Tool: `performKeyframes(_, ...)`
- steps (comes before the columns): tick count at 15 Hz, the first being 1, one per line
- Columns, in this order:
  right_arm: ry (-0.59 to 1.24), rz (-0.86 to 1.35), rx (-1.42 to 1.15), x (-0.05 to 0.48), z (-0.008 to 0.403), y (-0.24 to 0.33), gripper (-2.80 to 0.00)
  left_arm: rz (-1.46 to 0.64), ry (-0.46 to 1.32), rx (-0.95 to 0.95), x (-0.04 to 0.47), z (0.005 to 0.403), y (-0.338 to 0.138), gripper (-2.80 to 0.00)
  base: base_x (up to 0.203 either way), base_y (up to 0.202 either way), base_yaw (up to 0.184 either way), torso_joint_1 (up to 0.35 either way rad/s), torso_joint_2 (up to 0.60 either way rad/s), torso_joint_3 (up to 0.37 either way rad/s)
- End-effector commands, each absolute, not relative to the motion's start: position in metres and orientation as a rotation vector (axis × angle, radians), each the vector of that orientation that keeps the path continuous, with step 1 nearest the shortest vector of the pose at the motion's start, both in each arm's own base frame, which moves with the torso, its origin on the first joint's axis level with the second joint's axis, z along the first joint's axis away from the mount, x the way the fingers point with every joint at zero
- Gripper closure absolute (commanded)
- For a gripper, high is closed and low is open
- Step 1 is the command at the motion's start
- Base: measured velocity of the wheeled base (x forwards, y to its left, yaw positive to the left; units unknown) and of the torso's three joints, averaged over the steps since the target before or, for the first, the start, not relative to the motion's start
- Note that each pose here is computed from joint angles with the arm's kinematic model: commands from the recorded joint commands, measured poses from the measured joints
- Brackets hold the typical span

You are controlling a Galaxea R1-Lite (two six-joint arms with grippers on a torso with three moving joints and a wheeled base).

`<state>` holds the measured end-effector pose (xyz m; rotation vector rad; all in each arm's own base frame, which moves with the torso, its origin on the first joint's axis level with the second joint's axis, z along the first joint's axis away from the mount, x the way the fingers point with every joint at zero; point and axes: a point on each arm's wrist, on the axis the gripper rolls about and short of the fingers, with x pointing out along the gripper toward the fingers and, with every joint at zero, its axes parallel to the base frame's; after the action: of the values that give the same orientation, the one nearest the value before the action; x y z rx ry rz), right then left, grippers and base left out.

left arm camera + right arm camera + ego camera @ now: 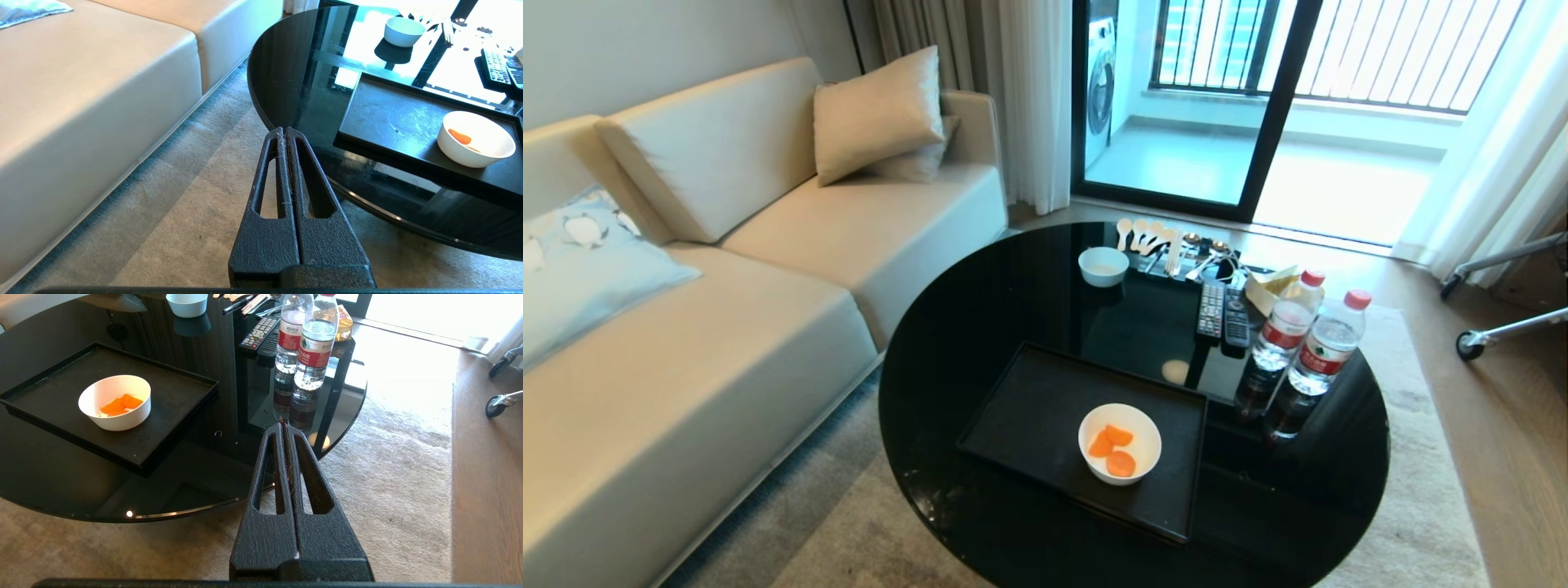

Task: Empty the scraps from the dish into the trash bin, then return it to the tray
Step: Pick up the bowl with leftover food

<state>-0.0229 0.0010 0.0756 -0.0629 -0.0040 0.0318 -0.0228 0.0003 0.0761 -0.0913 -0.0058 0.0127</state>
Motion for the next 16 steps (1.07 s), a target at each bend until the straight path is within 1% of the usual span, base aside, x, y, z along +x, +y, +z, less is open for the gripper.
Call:
performKeyframes(1,-0.003,0.032,-0.063,-0.023,0.076,0.001,0.00,0.014,-0.007,-0.092,-0.023,0.076,0.000,0.00,0.000,0.000,0.000,0.000,0.00,0.000)
performKeyframes(9,-0.017,0.046,-0.107,-0.023,0.079,0.001,0.00,0.014,-0.007,-0.092,-0.023,0.076,0.000,0.00,0.000,0.000,0.000,0.000,0.00,0.000)
performKeyframes(10,-0.027,0.062,-0.124,-0.024,0.085,0.002,0.00,0.014,-0.007,-0.092,-0.023,0.076,0.000,0.00,0.000,0.000,0.000,0.000,0.00,0.000)
performKeyframes(12,-0.021,0.162,-0.155,-0.024,0.101,0.004,0.00,0.014,-0.007,-0.092,-0.023,0.076,0.000,0.00,0.000,0.000,0.000,0.000,0.00,0.000)
performKeyframes(16,0.124,0.250,-0.203,0.006,0.145,0.005,0.00,0.014,-0.007,-0.092,-0.023,0.076,0.000,0.00,0.000,0.000,0.000,0.000,0.00,0.000)
